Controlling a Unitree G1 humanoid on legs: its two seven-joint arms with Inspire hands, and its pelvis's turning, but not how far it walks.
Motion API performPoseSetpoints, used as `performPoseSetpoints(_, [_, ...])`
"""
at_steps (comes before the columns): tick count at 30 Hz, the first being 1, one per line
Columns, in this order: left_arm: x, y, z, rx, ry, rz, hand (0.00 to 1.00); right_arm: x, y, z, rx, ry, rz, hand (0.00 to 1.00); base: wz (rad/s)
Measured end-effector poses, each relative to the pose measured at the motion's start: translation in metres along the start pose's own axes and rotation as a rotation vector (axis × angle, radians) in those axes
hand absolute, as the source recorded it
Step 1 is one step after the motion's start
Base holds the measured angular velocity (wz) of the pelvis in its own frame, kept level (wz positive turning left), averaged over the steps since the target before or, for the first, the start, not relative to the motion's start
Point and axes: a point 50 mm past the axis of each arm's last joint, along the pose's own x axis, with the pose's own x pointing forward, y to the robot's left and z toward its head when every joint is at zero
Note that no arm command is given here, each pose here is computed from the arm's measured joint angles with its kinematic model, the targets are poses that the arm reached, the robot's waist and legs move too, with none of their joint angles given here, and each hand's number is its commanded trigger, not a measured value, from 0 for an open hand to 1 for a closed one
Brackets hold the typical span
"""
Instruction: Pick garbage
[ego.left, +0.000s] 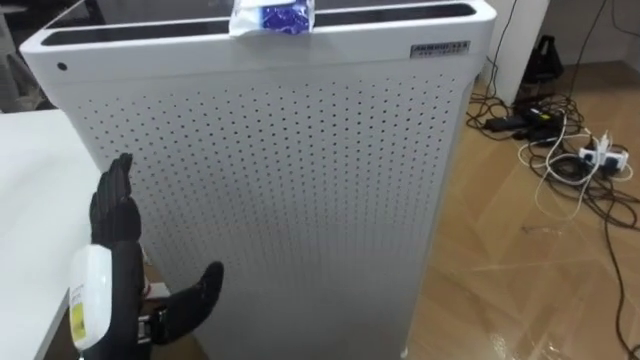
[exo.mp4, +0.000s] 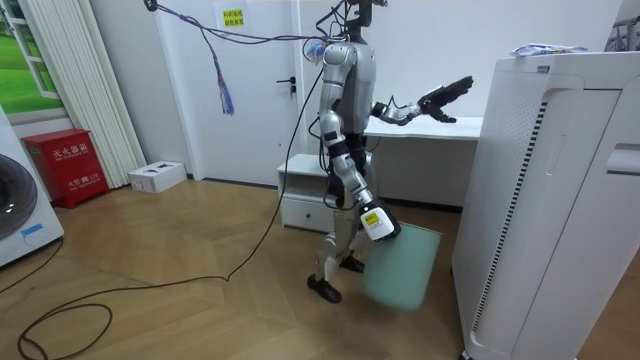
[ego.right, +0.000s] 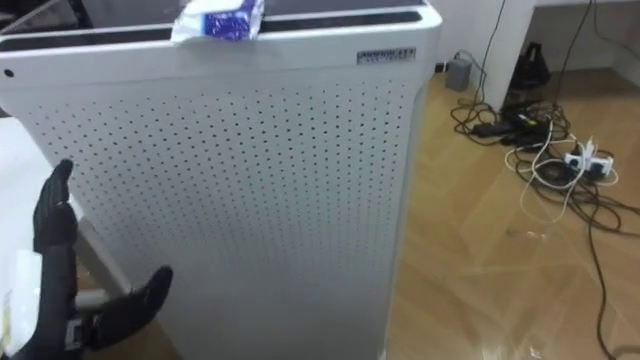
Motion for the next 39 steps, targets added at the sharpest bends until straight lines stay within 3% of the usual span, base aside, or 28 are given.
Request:
performPoseSetpoints(3, [0.009,0.009,0.002,0.002,-0.019,0.081,0.0,0.006,0.006,0.022,-0.016,-0.08,0.018,1.0,-0.61])
performPoseSetpoints(8, [0.03,0.006,0.013,0.002,-0.114,0.063,0.0,-0.001,0.003,0.006,-0.021,-0.036,0.015,1.0,0.2])
performPoseSetpoints(20, [0.059,0.01,0.045,-0.006,-0.289,0.152,0.0,0.0,0.0,0.0,-0.073,0.009,0.064,1.0,0.06])
performPoseSetpoints(25, [0.082,0.016,0.056,0.0,-0.366,0.199,0.0,-0.001,0.001,0.0,-0.077,0.017,0.088,1.0,0.0])
performPoseSetpoints(34, [0.098,0.033,0.059,0.058,-0.396,0.27,0.0,-0.002,-0.002,-0.006,-0.082,0.059,0.086,1.0,-0.03])
performPoseSetpoints(39, [0.101,0.034,0.06,0.078,-0.395,0.279,0.0,-0.002,-0.002,-0.006,-0.083,0.059,0.087,1.0,0.0])
